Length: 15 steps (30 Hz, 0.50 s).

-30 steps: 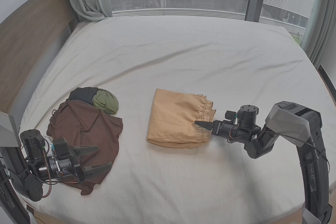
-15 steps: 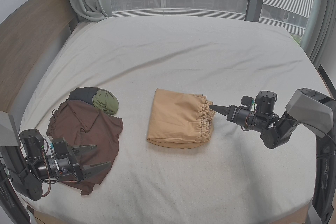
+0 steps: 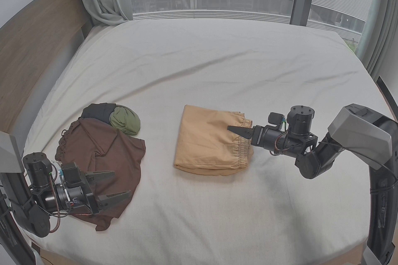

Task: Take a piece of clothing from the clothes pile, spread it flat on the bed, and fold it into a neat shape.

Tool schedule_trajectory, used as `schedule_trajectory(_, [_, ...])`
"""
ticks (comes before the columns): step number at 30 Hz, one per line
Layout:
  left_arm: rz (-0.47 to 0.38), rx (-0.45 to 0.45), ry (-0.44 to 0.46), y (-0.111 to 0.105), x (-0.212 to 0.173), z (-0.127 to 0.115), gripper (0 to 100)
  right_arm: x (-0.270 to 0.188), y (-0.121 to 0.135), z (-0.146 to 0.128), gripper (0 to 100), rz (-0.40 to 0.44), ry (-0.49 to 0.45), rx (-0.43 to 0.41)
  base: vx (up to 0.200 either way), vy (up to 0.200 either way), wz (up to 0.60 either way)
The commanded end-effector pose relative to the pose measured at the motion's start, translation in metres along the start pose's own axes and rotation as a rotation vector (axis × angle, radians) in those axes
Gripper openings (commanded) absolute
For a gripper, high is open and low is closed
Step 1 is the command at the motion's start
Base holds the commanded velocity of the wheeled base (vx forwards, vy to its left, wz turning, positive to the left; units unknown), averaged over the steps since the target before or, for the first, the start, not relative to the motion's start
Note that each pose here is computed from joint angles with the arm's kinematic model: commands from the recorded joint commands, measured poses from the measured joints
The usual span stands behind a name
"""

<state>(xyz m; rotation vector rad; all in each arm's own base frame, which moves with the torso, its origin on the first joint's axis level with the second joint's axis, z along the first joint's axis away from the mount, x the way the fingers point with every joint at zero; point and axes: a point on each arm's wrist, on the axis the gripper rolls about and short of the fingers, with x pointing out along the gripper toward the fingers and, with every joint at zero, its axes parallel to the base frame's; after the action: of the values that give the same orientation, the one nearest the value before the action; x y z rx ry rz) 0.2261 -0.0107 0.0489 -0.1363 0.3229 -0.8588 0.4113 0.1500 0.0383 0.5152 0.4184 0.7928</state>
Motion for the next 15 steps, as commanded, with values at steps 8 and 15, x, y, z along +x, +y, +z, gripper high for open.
schedule_trajectory(8, [0.001,-0.003,0.003,0.000,0.000,-0.001,100,0.018,-0.036,-0.041,100,-0.057,0.064,0.047,0.000,0.000,0.00])
schedule_trajectory(15, [0.000,-0.007,0.006,-0.001,-0.001,-0.002,100,0.019,-0.046,-0.051,100,-0.071,0.078,0.050,0.000,0.000,0.00])
